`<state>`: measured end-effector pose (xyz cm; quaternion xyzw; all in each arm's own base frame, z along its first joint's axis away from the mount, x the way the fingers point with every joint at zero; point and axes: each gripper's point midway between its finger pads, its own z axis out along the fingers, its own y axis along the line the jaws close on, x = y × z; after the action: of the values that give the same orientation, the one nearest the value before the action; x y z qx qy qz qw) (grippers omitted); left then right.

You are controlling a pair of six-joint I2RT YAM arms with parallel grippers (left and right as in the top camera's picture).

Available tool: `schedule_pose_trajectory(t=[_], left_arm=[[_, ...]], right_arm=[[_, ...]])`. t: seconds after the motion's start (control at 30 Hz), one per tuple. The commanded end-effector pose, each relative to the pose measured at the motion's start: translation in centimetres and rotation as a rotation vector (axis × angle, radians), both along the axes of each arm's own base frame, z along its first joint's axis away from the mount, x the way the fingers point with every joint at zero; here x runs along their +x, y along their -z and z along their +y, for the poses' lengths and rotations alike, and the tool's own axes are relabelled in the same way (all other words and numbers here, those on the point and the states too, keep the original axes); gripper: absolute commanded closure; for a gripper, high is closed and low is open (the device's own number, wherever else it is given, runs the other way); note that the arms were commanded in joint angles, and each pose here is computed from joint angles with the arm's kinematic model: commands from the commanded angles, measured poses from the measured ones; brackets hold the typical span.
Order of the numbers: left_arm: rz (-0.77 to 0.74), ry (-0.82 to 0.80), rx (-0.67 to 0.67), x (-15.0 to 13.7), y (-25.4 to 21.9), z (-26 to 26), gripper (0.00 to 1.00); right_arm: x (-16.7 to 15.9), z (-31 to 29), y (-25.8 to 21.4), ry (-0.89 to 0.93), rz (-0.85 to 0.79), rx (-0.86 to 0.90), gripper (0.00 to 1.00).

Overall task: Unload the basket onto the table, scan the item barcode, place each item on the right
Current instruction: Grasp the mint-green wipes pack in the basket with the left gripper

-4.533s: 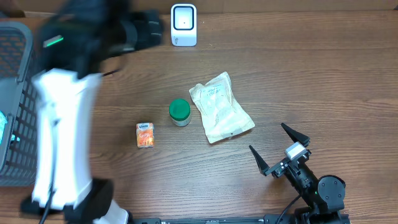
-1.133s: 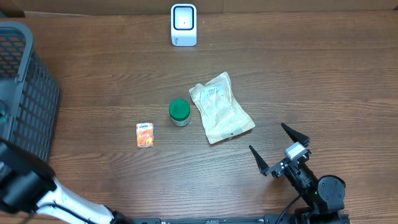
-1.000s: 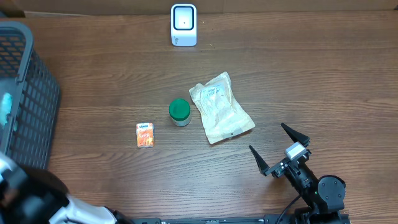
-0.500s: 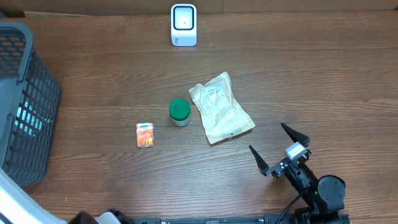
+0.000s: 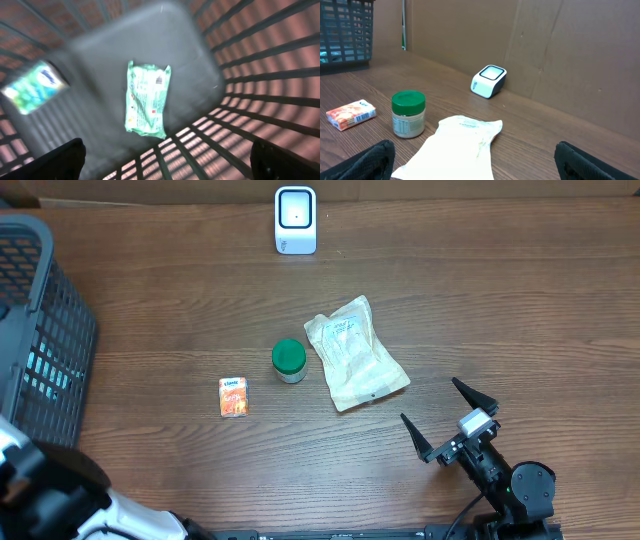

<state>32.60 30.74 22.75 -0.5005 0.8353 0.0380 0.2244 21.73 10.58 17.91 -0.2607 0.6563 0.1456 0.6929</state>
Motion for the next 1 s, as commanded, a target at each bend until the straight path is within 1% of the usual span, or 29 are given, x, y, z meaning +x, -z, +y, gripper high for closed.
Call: schedule_pose_trajectory(t=[0.0,0.07,0.3,0.4,0.6,0.67,0.7,0.77,0.8,0.83,0.87,0.93,0.97], left_arm=[[0.078,-0.012,-0.093,0.3,4.6,0.3,0.04],[0.116,-0.012,-0.129,0.4,6.7,0.4,0.00],[0.259,-0.014,-0.265,0.0,14.1,0.0,0.00],[0.295,-0.004,-0.296,-0.1,16.0,-0.2,0.00],[0.358,0.005,-0.322,-0.7,18.7,-0.2,0.05],[0.379,0.007,-0.323,-0.9,19.3,-0.1,0.10],[0.389,0.006,-0.323,-1.0,19.7,-0.1,0.15],[0.393,0.016,-0.325,-1.0,19.9,-0.1,0.29],[0.394,0.019,-0.324,-1.0,19.9,-0.1,0.38],[0.395,0.018,-0.321,-1.0,19.9,0.0,0.50],[0.395,0.019,-0.321,-1.1,19.8,0.0,0.54],[0.395,0.017,-0.322,-1.1,19.8,0.0,0.58],[0.396,0.014,-0.324,-1.2,19.8,0.0,0.62]], right_arm=[[-0.1,0.1,0.2,-0.008,0.000,0.004,0.00],[-0.1,0.1,0.2,-0.008,0.000,0.004,0.00],[-0.1,0.1,0.2,-0.008,0.000,0.004,0.00],[-0.1,0.1,0.2,-0.008,0.000,0.004,0.00],[-0.1,0.1,0.2,-0.008,0.000,0.004,0.00],[-0.1,0.1,0.2,-0.008,0.000,0.004,0.00],[-0.1,0.1,0.2,-0.008,0.000,0.004,0.00],[-0.1,0.1,0.2,-0.008,0.000,0.004,0.00],[-0.1,0.1,0.2,-0.008,0.000,0.004,0.00],[-0.1,0.1,0.2,-0.008,0.000,0.004,0.00],[-0.1,0.1,0.2,-0.008,0.000,0.004,0.00],[-0.1,0.1,0.2,-0.008,0.000,0.004,0.00],[-0.1,0.1,0.2,-0.008,0.000,0.004,0.00]])
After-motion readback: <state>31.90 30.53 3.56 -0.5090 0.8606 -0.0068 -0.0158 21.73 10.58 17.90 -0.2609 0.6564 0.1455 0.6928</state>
